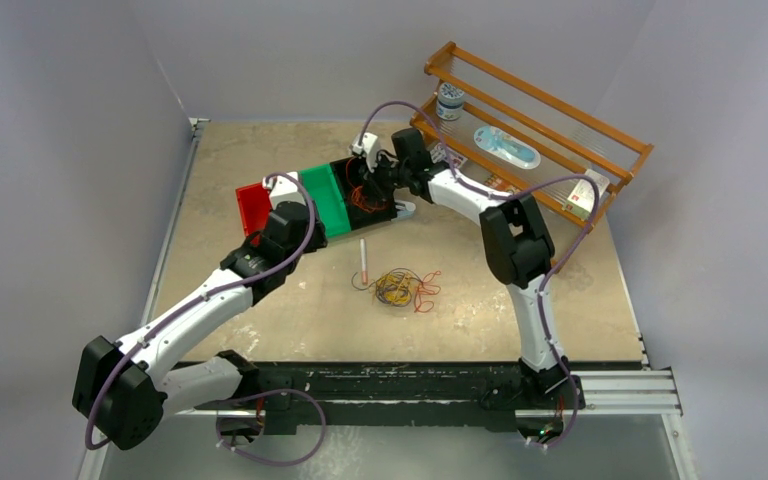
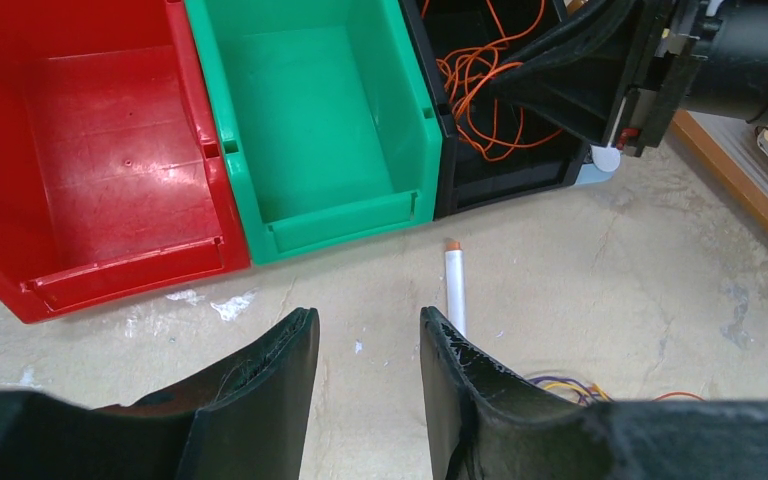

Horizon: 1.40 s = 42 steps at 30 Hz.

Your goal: Untangle the cables

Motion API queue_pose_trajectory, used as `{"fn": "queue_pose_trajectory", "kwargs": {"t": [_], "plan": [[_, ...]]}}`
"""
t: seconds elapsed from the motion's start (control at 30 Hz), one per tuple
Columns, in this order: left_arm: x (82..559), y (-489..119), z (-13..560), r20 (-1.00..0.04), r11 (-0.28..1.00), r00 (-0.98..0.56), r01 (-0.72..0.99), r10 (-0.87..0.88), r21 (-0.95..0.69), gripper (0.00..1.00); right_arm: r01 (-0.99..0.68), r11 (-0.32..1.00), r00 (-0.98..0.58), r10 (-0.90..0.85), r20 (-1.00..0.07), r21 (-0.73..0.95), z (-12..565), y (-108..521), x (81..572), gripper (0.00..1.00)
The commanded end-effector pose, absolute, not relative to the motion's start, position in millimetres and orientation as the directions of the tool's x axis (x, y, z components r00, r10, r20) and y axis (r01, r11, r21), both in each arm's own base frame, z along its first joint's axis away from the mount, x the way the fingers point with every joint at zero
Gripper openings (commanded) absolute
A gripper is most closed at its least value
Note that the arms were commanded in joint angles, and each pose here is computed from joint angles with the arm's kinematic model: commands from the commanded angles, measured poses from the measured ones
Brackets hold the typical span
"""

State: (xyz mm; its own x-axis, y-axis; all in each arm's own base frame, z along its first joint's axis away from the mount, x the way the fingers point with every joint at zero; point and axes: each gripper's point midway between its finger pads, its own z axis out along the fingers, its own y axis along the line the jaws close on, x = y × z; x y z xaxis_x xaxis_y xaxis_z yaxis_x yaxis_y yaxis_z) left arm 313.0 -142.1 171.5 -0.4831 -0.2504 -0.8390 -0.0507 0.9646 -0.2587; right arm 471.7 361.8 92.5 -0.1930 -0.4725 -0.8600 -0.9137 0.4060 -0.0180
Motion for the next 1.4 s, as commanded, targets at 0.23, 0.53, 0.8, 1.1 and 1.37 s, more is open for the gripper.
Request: {"fn": "queue_pose_trajectory", "kwargs": {"t": [0.23, 0.53, 0.8, 1.1, 1.37], "plan": [[321, -140, 184, -0.853, 0.960, -0.447, -0.069, -0.271, -0.270, 0.41, -0.781, 0.623, -0.301, -0.310, -0.902, 0.047, 113, 375, 516, 0.00], [319, -140, 180, -0.848, 0.960, -0.454, -0.070, -0.273, -0.272, 0.40, -0.665, 0.735, -0.418, -0.226, -0.880, 0.128, 88, 384, 520, 0.00], [318, -141, 177, -0.844, 0.960, -0.462, -0.065, -0.271, -0.273, 0.40, -0.636, 0.765, -0.470, -0.280, -0.837, 0.100, 57, 391, 511, 0.00], [318, -144, 173, -0.837, 0.958, -0.472, -0.062, -0.276, -0.281, 0.40, -0.622, 0.783, -0.497, -0.377, -0.781, 0.018, 37, 386, 498, 0.00], [319, -145, 173, -0.835, 0.956, -0.474, -0.063, -0.280, -0.285, 0.40, -0.612, 0.790, -0.480, -0.388, -0.787, -0.016, 50, 380, 494, 0.08]]}}
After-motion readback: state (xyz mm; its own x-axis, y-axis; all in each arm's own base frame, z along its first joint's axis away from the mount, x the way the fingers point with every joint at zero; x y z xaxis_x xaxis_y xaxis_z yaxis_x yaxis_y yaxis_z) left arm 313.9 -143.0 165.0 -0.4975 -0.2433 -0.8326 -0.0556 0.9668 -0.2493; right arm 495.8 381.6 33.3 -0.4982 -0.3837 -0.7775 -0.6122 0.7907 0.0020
